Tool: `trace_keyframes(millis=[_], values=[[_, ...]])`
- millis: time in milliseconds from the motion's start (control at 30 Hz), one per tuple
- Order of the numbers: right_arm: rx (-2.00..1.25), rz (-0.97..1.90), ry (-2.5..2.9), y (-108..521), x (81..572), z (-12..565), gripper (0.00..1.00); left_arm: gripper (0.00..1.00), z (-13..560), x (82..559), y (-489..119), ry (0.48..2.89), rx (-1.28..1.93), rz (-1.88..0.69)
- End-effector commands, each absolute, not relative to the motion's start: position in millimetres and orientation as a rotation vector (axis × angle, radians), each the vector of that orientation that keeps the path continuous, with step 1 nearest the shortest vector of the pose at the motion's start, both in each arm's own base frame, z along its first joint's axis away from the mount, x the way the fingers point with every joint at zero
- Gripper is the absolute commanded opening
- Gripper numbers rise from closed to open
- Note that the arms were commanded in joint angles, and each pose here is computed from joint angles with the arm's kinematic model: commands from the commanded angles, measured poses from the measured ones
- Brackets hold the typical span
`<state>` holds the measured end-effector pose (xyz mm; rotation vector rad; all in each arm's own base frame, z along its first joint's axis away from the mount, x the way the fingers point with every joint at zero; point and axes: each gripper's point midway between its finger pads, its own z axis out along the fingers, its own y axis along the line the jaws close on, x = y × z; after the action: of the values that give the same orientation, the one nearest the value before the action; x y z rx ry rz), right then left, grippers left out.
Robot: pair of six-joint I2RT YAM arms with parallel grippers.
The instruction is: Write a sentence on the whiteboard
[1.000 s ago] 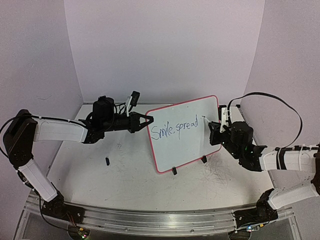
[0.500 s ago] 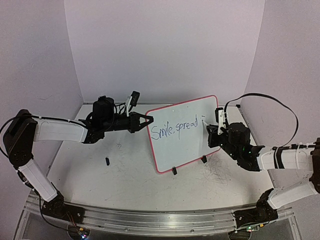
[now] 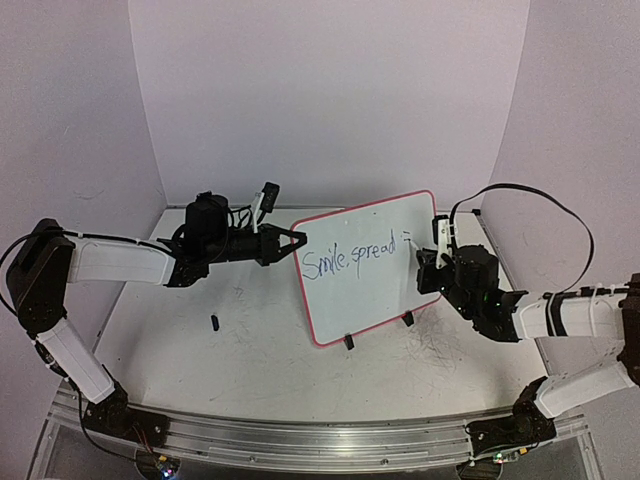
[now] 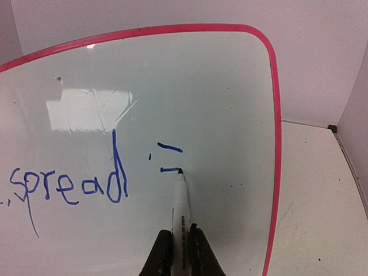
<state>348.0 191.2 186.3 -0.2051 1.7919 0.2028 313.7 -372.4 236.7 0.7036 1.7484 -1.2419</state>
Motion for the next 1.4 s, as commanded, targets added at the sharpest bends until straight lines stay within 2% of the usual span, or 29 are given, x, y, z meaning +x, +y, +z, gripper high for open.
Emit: trace_keyframes(millis=[0, 967, 1367], values=[[-0.177, 0.210, 1.760, 194, 355, 202, 0.00, 0.00, 218, 300, -374, 1.795, 0.803, -1.203], [-0.170, 0.258, 1.871, 185, 333, 169, 0.00, 0.00, 222, 299, -373, 1.783, 0.806, -1.204], [-0.243, 0.336, 1.816, 209, 331, 191, 0.00, 0.00, 221, 299, -374, 1.788, 0.806, -1.204]])
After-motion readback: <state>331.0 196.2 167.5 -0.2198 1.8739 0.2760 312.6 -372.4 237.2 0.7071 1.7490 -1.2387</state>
